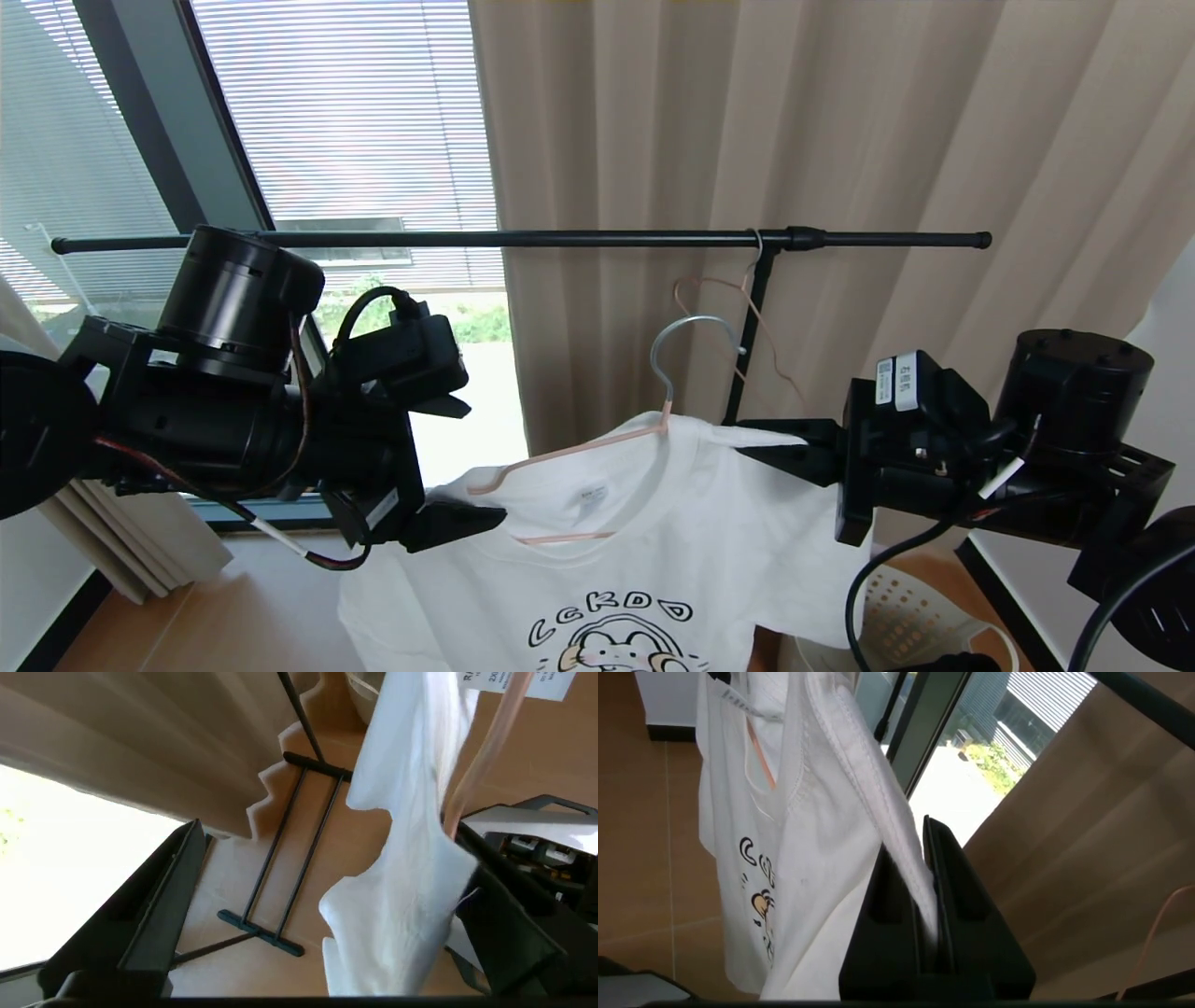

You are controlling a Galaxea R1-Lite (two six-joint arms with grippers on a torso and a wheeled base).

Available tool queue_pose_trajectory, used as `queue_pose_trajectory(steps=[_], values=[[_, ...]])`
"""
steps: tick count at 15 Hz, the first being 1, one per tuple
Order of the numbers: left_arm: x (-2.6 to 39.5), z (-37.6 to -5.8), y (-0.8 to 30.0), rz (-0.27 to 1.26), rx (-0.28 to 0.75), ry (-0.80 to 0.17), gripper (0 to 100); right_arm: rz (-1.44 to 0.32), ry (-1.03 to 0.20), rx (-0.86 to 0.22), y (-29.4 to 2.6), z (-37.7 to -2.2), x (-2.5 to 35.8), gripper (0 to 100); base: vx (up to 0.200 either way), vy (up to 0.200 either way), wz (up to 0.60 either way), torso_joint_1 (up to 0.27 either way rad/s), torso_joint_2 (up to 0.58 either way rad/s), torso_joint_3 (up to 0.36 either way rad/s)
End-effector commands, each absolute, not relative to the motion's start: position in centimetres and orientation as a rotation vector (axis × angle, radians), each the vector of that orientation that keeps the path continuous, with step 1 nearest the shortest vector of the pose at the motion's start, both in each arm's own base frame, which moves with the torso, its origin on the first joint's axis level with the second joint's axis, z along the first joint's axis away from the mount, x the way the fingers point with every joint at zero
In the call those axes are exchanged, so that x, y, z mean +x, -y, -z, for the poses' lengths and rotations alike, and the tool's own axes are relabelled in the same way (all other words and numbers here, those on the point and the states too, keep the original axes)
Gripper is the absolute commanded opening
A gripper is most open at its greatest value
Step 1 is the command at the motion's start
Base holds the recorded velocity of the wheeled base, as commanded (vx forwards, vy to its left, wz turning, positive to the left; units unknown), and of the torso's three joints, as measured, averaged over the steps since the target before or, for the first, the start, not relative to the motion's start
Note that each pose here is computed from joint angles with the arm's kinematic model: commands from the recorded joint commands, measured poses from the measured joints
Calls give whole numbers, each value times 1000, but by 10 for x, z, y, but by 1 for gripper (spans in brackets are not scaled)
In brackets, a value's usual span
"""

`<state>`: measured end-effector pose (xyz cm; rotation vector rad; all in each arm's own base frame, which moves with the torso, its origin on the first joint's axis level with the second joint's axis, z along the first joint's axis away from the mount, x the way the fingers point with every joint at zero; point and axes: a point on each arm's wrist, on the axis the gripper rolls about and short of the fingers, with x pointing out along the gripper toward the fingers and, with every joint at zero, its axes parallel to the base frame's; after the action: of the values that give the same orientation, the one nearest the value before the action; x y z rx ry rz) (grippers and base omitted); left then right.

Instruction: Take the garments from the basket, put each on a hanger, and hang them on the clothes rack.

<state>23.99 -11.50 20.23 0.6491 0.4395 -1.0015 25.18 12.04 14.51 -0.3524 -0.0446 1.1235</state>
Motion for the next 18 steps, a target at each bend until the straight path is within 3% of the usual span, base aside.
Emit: queue_pose_trajectory(steps=[1,6,18], values=[[240,-198,123,1046,646,-438,100,-1124,46,-353,-121,-145,252,0,0,0,0,0,0,0],[241,-196,137,1081,600,-433,100,-1123,47,-352,-122,-146,253,0,0,0,0,0,0,0],[243,-190,142,1099,601,-452,100,-1139,52,-351,-126,-147,250,0,0,0,0,0,0,0]])
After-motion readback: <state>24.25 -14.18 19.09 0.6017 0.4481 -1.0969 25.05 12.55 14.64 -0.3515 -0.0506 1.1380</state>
